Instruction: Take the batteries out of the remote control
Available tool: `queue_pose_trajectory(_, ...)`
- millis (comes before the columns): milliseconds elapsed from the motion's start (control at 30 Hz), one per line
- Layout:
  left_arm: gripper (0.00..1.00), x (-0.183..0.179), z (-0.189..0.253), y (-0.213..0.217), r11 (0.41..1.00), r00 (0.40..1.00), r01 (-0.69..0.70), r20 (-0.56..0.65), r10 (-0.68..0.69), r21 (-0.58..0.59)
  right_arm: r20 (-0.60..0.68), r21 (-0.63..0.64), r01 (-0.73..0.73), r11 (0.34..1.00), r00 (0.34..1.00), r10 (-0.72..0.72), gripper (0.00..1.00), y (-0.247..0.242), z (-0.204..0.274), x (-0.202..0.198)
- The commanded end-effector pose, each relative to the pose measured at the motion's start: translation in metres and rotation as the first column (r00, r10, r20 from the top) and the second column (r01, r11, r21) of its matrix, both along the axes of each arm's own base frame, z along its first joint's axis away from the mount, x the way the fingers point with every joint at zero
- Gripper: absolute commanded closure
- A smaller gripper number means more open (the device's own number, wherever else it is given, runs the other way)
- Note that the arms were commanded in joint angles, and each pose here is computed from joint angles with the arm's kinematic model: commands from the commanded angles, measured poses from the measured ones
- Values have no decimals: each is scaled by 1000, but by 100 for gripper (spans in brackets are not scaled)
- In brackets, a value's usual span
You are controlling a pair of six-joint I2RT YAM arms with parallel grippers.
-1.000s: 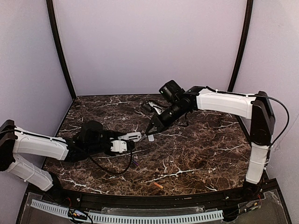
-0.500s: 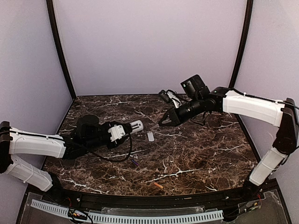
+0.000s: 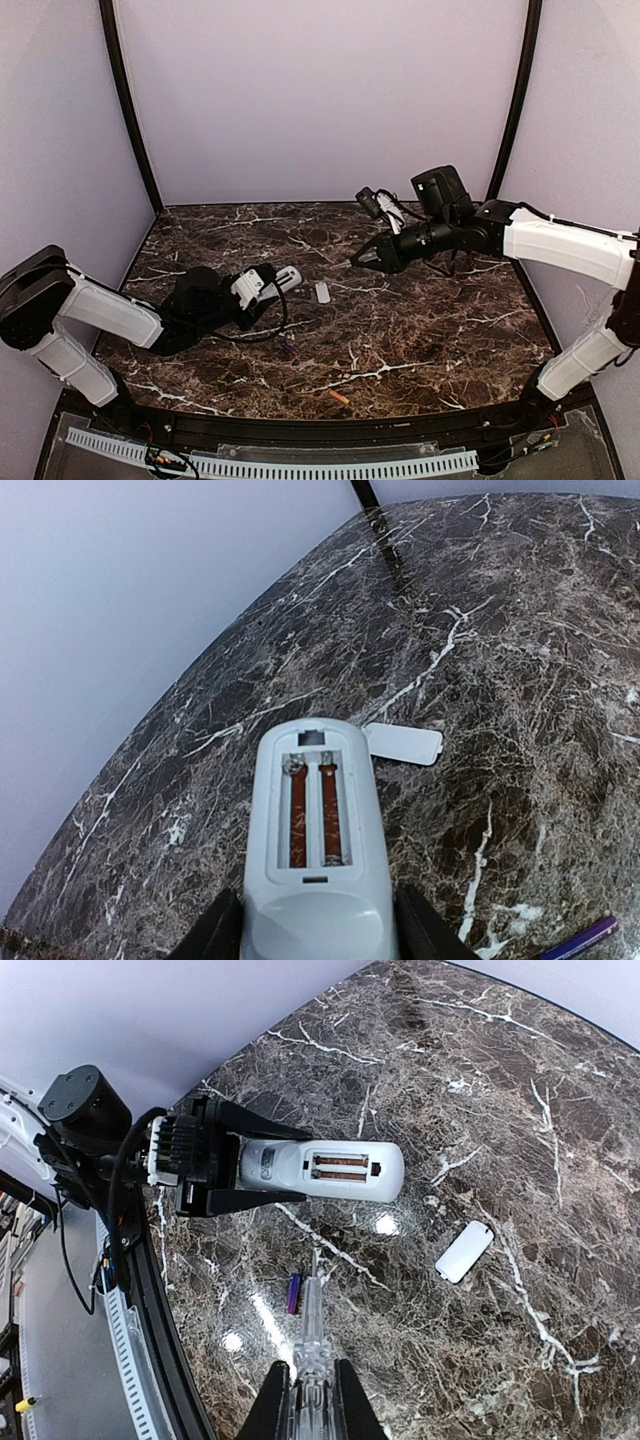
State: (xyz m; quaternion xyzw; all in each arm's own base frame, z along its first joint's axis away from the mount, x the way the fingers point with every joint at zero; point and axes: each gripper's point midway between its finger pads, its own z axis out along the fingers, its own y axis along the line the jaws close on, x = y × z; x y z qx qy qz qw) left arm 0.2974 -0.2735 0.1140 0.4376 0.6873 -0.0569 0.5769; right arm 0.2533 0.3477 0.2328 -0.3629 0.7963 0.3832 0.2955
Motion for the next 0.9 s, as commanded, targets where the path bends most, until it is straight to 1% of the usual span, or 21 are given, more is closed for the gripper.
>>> queue_pose_trajectory(0,100,3,4,-1,991,999,-9,-33,5,-135,94,50,-10,999,996,5,100,-5,15,-1)
queue_pose_trajectory(133,100,2,-16,-5,992,995,12,-97,-25,-128,107,58,-11,998,994,4,100,-10,13,-5)
queue_pose_trajectory(233,100,0,-22,-11,988,991,57,-115,-74,-144,111,69,-11,998,994,4,100,-11,13,-8)
queue_pose_trajectory(333,100,-4,-39,-18,986,980,119,-143,-135,-115,110,67,-9,998,994,2,100,-13,11,-9)
queue_pose_trajectory(533,100,-18,-54,-35,956,950,276,-125,-287,-99,114,63,-13,998,993,6,100,-15,9,-11)
queue_pose_trajectory(633,100,-18,-56,-41,944,938,316,-118,-326,-93,118,65,-18,998,993,10,100,-15,10,-12)
queue_pose_trajectory(867,100,-17,-60,-47,908,898,399,-148,-415,-124,118,62,-14,998,993,7,100,-19,8,-15)
